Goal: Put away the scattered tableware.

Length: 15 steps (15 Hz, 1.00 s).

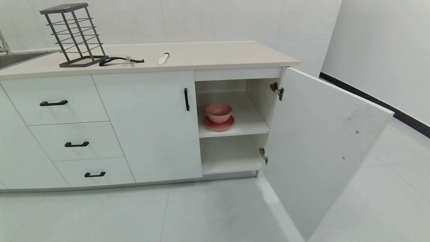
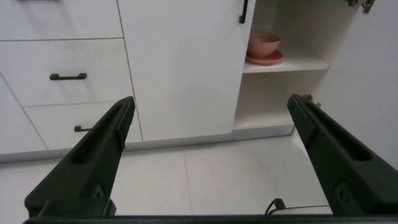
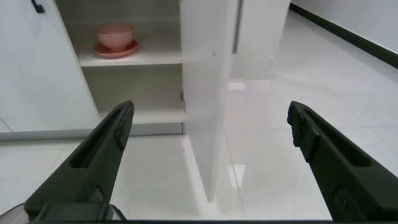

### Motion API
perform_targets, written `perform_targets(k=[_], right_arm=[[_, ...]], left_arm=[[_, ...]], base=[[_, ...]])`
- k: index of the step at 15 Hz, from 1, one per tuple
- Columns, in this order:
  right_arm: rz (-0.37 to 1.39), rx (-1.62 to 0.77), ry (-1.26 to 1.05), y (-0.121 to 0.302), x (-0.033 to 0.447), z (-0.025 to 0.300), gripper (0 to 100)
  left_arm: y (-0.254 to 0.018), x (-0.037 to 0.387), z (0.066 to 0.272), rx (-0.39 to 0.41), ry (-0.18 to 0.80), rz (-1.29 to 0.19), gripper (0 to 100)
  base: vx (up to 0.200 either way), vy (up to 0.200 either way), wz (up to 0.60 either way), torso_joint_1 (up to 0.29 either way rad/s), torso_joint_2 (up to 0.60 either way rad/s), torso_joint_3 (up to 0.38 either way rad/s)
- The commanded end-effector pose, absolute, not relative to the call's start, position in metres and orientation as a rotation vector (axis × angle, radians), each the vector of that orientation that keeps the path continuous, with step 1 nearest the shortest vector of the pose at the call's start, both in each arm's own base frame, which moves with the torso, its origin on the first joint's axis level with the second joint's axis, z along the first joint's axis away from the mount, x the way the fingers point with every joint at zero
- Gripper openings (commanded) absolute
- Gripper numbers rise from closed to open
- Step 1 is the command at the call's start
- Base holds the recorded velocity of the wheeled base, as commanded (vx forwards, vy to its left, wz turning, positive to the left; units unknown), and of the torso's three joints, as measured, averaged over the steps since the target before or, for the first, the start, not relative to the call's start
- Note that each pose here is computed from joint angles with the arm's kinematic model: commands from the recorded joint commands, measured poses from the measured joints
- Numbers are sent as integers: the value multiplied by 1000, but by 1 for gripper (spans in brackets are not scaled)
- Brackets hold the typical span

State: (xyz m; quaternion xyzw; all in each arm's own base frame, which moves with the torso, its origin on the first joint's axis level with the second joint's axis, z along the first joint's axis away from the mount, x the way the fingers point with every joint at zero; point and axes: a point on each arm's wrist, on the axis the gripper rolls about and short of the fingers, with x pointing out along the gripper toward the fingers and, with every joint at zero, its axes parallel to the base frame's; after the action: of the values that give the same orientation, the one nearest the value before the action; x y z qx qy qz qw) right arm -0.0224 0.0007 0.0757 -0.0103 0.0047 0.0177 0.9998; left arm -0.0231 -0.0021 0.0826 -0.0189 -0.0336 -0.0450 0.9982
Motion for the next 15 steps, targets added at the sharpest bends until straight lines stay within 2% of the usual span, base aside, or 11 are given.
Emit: perform_targets(k=[1, 2, 3, 15], right_arm=[[35, -21, 13, 1, -22, 76, 100], [35, -21, 13, 1, -22, 76, 0], [37, -21, 15, 1, -22, 76, 0], [35, -31, 10, 1, -22, 76, 0]], left_arm=[[-2, -23, 83, -44, -67, -87, 100], [-2, -23, 83, -46, -67, -88, 100], [-2, -23, 83, -51, -67, -86, 100], [-2, -23, 83, -54, -67, -86, 100]], base=[[-200, 0, 0, 2, 2, 2], [-200, -200, 0, -2, 2, 2], [-200, -200, 0, 2, 7, 7], [0, -200, 0, 2, 2, 0]])
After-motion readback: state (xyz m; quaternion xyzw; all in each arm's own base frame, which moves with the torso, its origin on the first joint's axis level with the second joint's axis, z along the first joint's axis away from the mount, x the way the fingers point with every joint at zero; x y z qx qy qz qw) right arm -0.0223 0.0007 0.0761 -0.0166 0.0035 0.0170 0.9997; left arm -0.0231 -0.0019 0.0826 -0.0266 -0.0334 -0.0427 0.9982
